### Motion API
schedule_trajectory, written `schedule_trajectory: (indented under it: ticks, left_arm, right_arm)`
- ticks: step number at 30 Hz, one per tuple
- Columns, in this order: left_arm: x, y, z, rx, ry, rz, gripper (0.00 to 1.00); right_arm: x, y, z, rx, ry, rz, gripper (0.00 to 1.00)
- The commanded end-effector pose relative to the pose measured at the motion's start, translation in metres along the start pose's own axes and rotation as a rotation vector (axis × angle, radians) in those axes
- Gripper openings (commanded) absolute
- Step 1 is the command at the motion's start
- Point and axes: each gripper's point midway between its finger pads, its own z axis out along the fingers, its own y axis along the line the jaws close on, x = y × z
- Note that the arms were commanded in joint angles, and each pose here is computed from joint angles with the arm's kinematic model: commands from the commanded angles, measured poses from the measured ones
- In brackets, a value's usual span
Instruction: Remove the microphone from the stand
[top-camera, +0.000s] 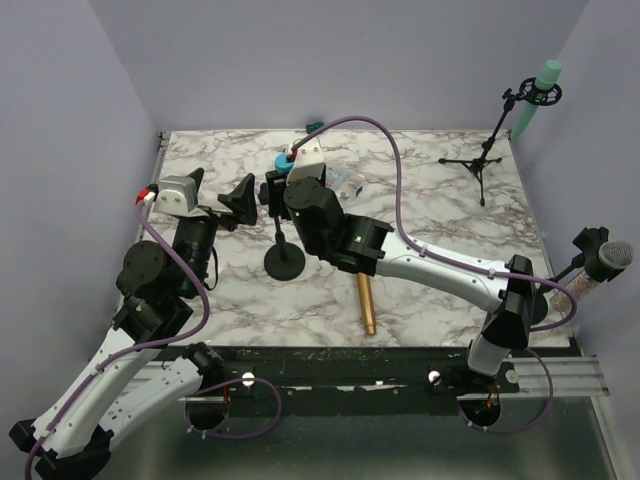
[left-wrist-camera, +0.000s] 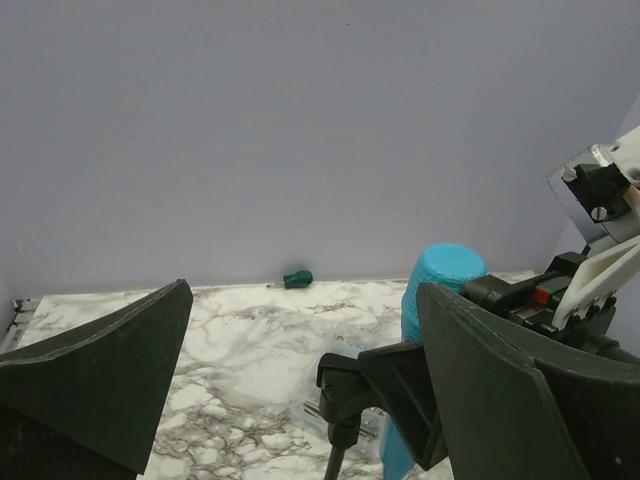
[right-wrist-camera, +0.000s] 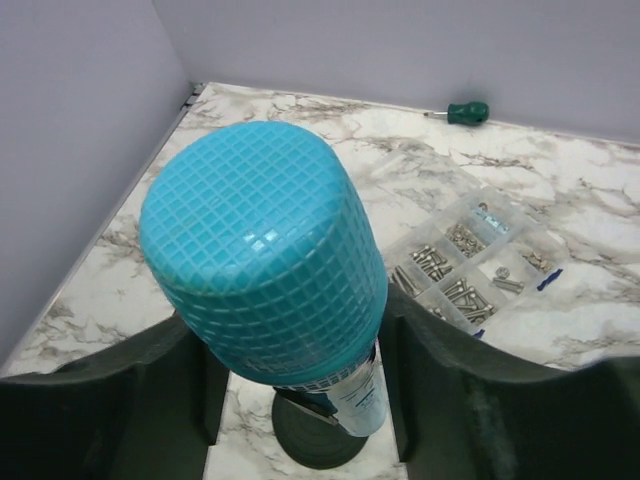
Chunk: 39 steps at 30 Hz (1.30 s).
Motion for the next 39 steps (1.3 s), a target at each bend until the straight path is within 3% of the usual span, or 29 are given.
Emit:
schedule_trajectory:
  ticks: [1,6,13,19,29,33,39]
  left_arm:
    - [0.007,0.008,0.003,-0.052,0.009,0.033,0.98]
    - [0.007,0.009,-0.008,-0.037,0.035,0.003,0.98]
    - [0.048,-0.017,-0.024,0.160,0.247,0.106,0.98]
    - [0.101,-0.018,-0.038,0.176,0.429,0.114,0.98]
    - [0.101,-0.038,-0.046,0.388,0.435,-0.039,0.98]
    - [0.095,-0.030,-0.032,0.396,0.433,-0.057,0.96]
    - [0.097,-0.041,-0.027,0.563,0.424,-0.072,0.95]
  right_arm:
    - [-0.001,0.003,0.004,0.017,-0.030,-0.040,0.57]
    - [0.005,0.009,0.003,-0.034,-0.021,-0.066,0.24]
    - [0.011,0.008,0.000,-0.110,-0.015,-0.108,0.01]
    - [0.019,0.003,0.001,-0.281,0.033,-0.053,0.01]
    - [0.028,0.007,-0.003,-0.573,0.107,-0.035,0.01]
    - [0.027,0.009,0.001,-0.608,0.132,-0.005,0.01]
    - [0.027,0.009,0.000,-0.619,0.142,-0.004,0.01]
